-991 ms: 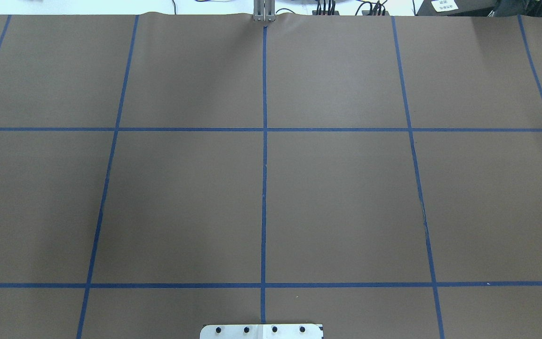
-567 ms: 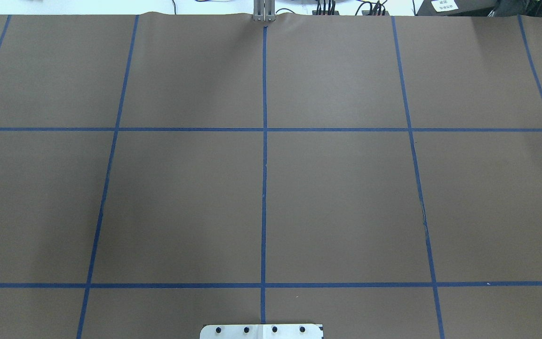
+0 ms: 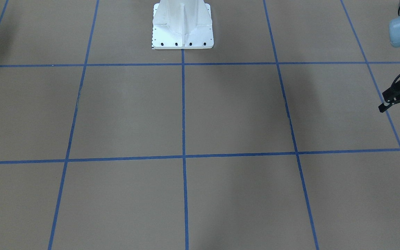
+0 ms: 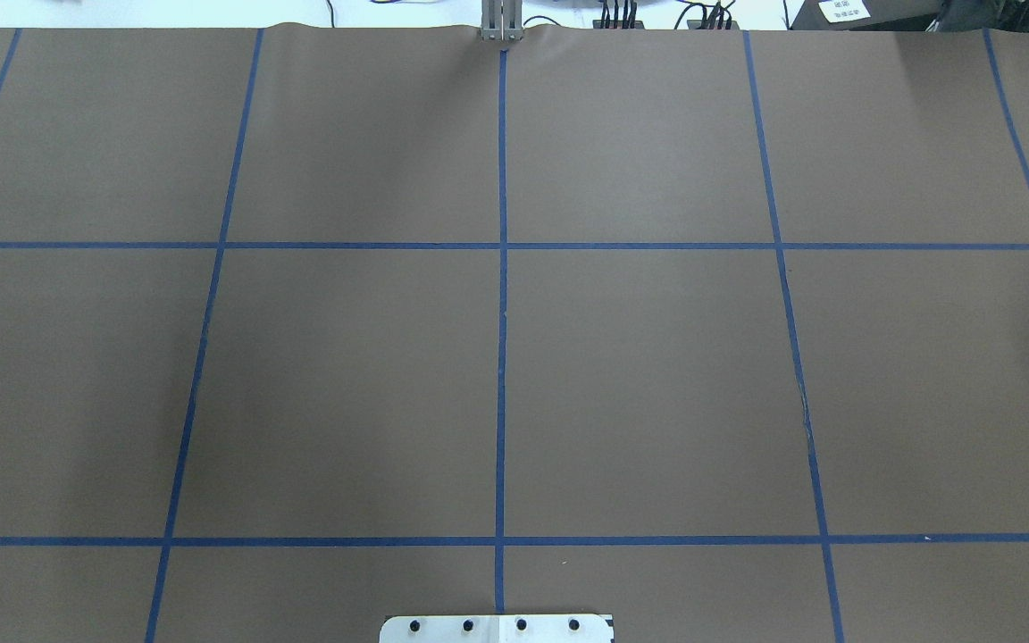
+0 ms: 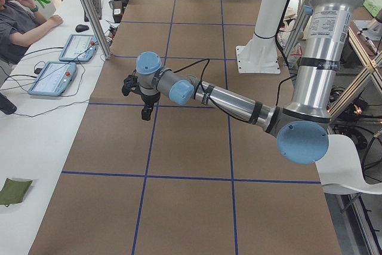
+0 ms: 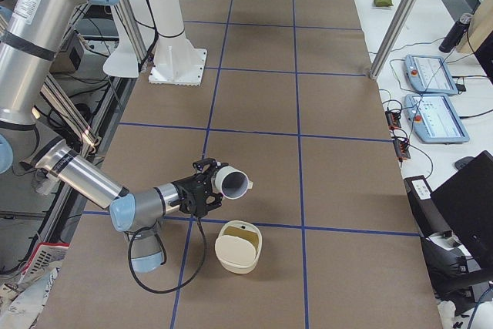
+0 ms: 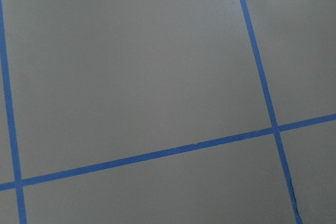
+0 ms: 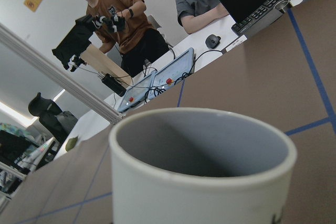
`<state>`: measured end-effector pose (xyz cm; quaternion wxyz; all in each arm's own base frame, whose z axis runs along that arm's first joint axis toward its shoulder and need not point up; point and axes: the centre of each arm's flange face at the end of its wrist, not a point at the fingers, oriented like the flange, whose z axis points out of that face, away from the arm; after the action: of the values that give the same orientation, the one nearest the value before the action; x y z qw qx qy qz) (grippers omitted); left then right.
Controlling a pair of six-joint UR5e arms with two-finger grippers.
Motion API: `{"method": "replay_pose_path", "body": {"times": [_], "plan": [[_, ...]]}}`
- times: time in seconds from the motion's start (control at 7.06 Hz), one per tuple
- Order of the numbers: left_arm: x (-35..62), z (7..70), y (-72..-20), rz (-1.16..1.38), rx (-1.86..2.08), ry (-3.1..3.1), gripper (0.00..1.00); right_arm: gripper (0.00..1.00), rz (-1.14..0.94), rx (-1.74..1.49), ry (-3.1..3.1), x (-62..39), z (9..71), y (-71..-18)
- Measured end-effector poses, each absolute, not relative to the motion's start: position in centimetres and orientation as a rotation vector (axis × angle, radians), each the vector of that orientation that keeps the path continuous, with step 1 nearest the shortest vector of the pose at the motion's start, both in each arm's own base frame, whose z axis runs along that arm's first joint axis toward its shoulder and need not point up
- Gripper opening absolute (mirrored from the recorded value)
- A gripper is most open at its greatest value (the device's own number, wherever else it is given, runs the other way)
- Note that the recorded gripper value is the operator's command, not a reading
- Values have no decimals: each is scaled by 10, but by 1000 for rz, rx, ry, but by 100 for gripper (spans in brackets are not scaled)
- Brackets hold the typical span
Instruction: Left arm hands cup to right arm to dump lemon
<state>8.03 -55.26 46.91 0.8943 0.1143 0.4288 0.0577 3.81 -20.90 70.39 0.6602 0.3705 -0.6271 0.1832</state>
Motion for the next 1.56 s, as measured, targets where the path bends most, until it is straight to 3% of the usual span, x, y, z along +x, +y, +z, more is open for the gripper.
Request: {"method": "replay_pose_path", "body": {"times": [0.42,0.71,1.13,1.56], "plan": [[83,472,-553,121,229,888,100,48,0,1014,-1162,48,696,-223],[83,472,-553,115,227,889,100,48,-92,1041,-1096,48,643,-270],[89,456,-557,58,213,906,100,48,-121,1014,-1094,23,542,-409],[121,419,-571,-3,178,938,100,48,-145,1029,-1069,-103,443,-526]]}}
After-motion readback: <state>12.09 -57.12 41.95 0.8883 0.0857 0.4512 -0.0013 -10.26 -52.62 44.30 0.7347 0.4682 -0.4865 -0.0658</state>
